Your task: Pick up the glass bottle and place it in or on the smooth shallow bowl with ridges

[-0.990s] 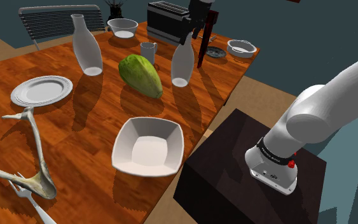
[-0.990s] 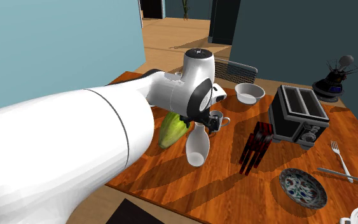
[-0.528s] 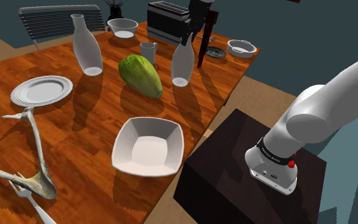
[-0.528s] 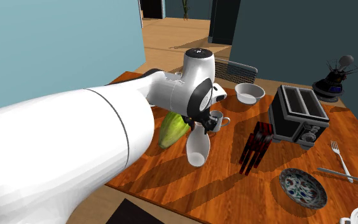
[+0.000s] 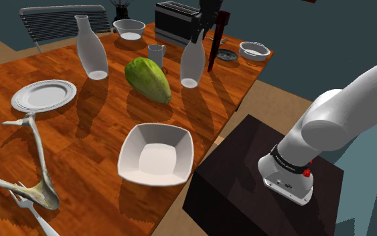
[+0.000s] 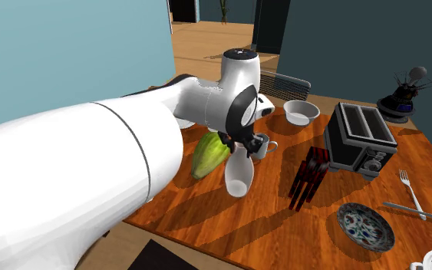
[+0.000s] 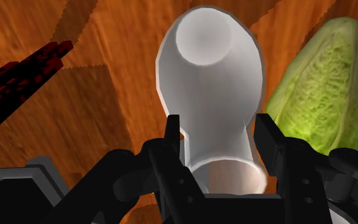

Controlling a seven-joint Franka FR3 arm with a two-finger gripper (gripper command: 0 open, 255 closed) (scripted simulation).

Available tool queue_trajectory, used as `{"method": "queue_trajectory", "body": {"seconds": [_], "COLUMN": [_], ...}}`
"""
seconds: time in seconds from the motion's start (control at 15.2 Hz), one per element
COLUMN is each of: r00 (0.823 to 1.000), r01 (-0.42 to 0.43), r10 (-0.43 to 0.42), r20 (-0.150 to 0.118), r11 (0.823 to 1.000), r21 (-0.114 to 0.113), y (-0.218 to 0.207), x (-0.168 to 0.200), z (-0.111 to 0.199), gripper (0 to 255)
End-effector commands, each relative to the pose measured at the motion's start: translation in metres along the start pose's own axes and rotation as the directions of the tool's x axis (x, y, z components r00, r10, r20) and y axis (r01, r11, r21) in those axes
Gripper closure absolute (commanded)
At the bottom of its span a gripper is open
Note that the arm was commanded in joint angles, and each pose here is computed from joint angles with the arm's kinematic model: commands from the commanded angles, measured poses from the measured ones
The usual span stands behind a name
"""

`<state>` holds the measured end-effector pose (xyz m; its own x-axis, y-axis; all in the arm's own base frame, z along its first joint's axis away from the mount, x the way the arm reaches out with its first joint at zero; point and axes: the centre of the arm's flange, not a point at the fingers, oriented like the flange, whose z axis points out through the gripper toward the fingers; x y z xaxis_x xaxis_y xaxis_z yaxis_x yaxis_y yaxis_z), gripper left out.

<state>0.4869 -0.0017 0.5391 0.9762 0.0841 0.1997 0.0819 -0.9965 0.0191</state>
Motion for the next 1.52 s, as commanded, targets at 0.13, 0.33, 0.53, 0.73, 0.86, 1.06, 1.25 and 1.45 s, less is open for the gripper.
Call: {"method": "queue_trajectory", "body": {"seconds": [0.13, 0.33, 0.53, 0.73, 0.86, 1.06, 1.25, 1.45], "r00": [1.000, 1.000, 1.000, 1.000, 1.000, 1.000, 1.000, 1.000], "r01": [0.000, 0.000, 0.000, 0.000, 0.000, 0.000, 0.000, 0.000], "r10": [0.000, 0.000, 0.000, 0.000, 0.000, 0.000, 0.000, 0.000], "r20": [0.000, 0.000, 0.000, 0.000, 0.000, 0.000, 0.000, 0.000], "r11": [1.000, 1.000, 1.000, 1.000, 1.000, 1.000, 1.000, 1.000], "r21": [0.000, 0.000, 0.000, 0.000, 0.000, 0.000, 0.000, 0.000], "y": [0.001, 0.002, 0.002, 0.002, 0.002, 0.003, -0.009, -0.044], "x": [0.004, 0.007, 0.010, 0.013, 0.015, 0.019, 0.016, 0.003], "z": [-0.021, -0.037, -0.052, -0.068, -0.078, -0.094, -0.105, -0.117], "gripper": [255, 255, 255, 255, 255, 255, 255, 255]}}
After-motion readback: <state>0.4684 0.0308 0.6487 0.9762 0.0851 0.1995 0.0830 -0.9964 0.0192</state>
